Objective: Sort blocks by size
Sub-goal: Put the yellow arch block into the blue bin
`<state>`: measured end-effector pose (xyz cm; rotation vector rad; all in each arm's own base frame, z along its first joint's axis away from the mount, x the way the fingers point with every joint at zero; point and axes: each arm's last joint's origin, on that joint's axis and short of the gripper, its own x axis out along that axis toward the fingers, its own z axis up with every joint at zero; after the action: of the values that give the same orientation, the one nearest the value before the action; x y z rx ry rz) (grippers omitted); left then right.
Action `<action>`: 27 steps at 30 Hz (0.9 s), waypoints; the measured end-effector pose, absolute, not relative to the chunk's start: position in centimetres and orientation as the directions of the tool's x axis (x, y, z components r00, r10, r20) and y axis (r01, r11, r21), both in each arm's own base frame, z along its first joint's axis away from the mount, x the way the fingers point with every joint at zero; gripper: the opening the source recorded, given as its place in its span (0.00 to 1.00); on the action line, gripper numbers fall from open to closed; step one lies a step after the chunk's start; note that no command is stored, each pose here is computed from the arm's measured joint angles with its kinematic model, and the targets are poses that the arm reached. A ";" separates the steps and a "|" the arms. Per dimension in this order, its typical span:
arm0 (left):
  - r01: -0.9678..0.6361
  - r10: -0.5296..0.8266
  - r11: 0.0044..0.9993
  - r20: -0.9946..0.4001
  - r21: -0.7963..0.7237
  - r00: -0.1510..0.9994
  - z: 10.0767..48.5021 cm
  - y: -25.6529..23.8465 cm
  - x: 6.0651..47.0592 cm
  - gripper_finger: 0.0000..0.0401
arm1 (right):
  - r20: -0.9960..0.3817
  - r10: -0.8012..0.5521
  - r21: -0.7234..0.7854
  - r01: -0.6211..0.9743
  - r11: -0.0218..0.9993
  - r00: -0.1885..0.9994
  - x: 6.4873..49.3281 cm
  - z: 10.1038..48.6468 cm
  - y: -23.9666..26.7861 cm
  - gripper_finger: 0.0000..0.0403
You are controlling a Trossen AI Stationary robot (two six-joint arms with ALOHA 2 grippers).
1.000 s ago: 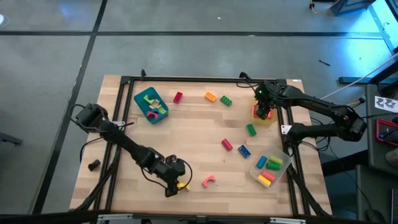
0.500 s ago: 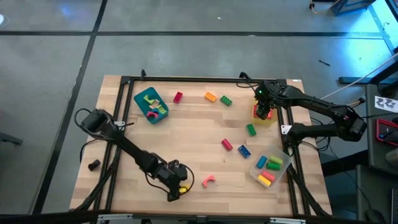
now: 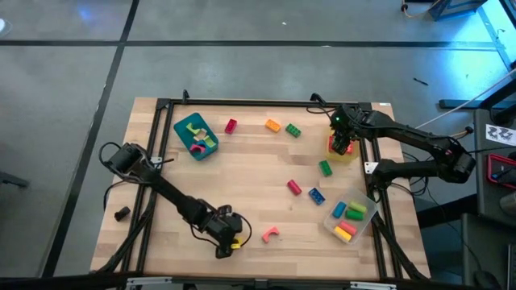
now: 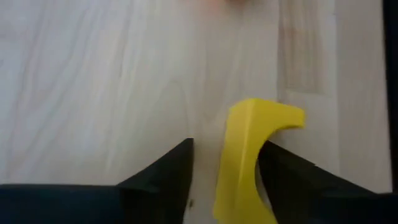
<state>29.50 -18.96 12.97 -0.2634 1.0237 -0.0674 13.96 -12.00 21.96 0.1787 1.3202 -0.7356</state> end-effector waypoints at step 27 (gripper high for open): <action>-0.294 0.067 0.943 -0.774 -0.158 0.629 22.2 -5.4 30.2 0.04 | -0.908 -0.404 -0.269 0.580 0.769 0.115 14.4 22.5 -12.3 0.50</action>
<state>30.25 -5.38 22.20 -0.2817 0.8685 0.2096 14.44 -12.28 22.49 0.1668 1.2643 -0.7254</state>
